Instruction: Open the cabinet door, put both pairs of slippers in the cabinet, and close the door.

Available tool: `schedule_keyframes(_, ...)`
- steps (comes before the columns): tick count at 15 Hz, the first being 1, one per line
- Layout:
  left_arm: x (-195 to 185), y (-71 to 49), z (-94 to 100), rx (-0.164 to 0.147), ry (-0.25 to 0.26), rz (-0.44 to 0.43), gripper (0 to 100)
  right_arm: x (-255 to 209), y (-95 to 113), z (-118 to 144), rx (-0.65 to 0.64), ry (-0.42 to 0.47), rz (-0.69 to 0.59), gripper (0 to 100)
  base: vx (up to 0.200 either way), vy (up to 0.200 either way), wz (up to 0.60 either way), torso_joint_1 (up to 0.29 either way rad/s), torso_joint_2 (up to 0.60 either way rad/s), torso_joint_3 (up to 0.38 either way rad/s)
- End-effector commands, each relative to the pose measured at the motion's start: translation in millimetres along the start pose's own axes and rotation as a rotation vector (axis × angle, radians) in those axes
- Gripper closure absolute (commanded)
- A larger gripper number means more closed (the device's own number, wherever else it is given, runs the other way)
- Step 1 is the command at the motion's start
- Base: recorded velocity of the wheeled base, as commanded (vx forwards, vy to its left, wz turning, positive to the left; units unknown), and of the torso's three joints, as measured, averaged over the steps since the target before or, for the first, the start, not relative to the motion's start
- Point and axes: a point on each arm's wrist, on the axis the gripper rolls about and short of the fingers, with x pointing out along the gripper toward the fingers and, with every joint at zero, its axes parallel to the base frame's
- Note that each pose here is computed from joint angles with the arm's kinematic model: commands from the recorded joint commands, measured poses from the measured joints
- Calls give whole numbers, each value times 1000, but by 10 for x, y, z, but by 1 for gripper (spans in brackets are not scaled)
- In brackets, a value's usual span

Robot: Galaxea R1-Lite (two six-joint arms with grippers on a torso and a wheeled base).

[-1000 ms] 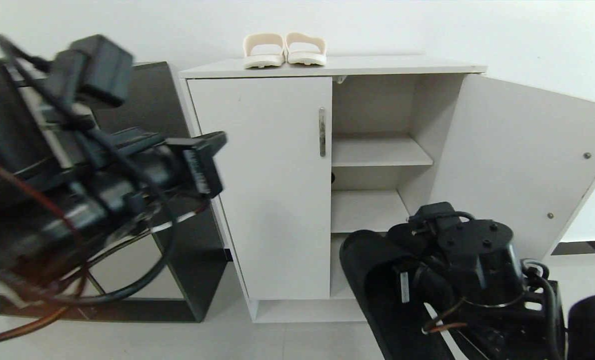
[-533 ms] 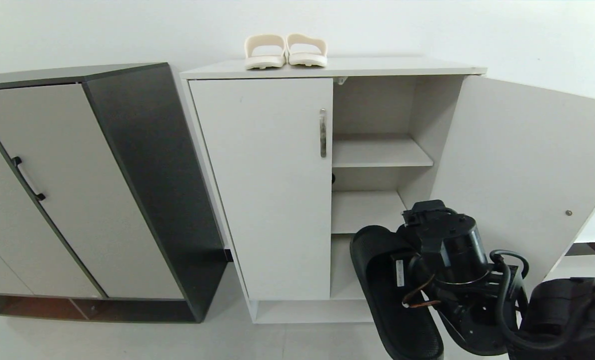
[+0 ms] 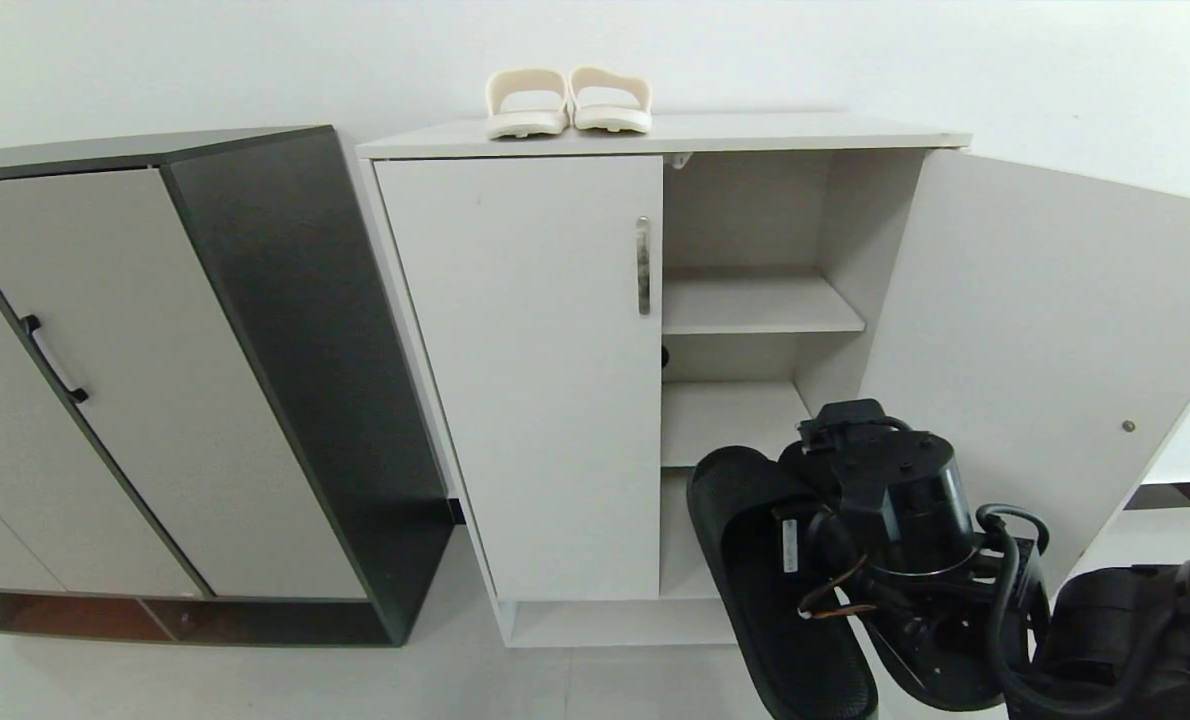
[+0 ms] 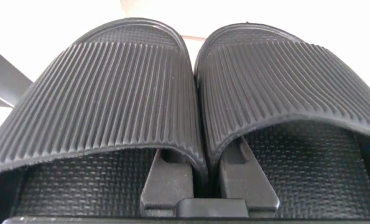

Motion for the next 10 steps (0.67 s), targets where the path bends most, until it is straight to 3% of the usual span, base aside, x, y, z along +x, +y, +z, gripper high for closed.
schedule_keyframes(1,-7,-1,-11,-6,-11,2,100,66,78,65,19,-21,10,100,0,0,0,0,0,0)
schedule_keyframes(5,-7,-1,-11,-4,-11,2,100,215,195,57,26,-31,6,100,0,0,0,0,0,0)
schedule_keyframes(9,-7,-1,-11,-4,-11,2,100,302,222,-57,12,-9,-4,100,0,-200,0,7,1,2)
schedule_keyframes(10,-7,-1,-11,-6,-11,2,100,360,259,-122,4,-2,-4,100,0,0,0,0,0,0)
